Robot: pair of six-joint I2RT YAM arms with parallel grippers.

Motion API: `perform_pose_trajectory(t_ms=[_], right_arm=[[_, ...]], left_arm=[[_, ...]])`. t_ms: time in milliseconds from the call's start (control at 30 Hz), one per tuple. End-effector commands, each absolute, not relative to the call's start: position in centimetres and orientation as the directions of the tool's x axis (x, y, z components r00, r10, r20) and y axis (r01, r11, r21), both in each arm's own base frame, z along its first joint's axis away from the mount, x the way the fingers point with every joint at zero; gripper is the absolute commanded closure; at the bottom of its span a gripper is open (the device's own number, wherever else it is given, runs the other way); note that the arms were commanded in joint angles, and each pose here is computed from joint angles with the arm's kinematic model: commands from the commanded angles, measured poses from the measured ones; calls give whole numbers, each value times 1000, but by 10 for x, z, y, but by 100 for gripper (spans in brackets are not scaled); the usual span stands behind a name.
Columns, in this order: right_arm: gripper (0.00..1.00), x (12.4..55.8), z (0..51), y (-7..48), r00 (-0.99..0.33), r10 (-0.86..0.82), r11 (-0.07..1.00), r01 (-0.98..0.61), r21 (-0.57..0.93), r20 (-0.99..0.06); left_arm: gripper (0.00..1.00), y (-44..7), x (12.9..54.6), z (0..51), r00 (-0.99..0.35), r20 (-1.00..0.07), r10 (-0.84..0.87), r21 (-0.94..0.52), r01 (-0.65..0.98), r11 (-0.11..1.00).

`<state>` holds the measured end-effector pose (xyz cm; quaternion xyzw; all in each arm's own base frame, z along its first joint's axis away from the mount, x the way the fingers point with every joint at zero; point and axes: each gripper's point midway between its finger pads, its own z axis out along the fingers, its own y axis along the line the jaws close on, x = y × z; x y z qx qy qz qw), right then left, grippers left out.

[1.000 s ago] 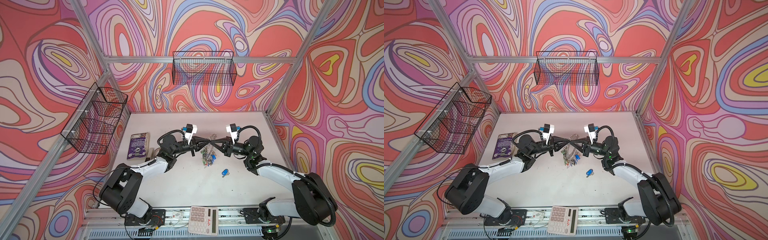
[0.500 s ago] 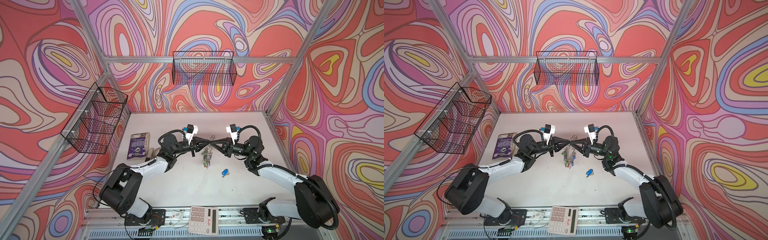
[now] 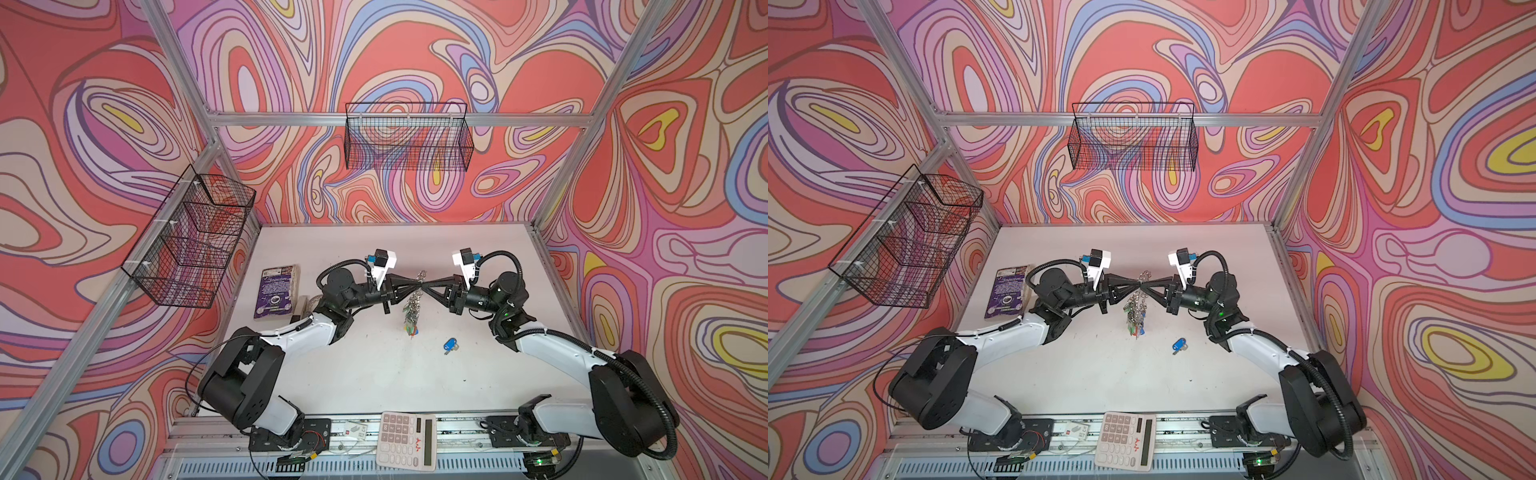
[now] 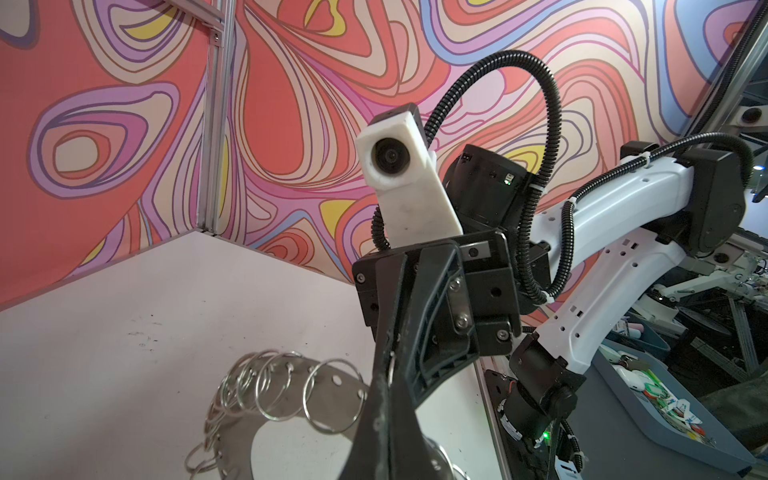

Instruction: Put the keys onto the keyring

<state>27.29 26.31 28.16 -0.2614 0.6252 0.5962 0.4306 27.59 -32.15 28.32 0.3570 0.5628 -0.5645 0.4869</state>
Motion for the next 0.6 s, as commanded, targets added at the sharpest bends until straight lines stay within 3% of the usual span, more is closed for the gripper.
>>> perform_pose_trajectory(t_ms=[0,267,433,500,567], right_arm=[[99,252,319,265,-378,216,69,-914,401,-900],[100,251,315,263,-397,235,66,-904,422,-887],[100,253,304,263,-416,210,93,-893,441,-885],[86,254,302,262,-423,190,97,-890,445,-886],[80,257,307,250,-416,224,112,-887,448,-881]], left_arm=[[100,-323,279,292,-241,-959,-147,-260,957,128],[100,-323,283,288,-259,-958,-125,-277,947,161],[100,-320,272,307,-241,-960,-143,-259,958,122],[100,-317,271,311,-222,-965,-141,-242,959,149],[100,-315,274,309,-219,-968,-124,-239,953,184]])
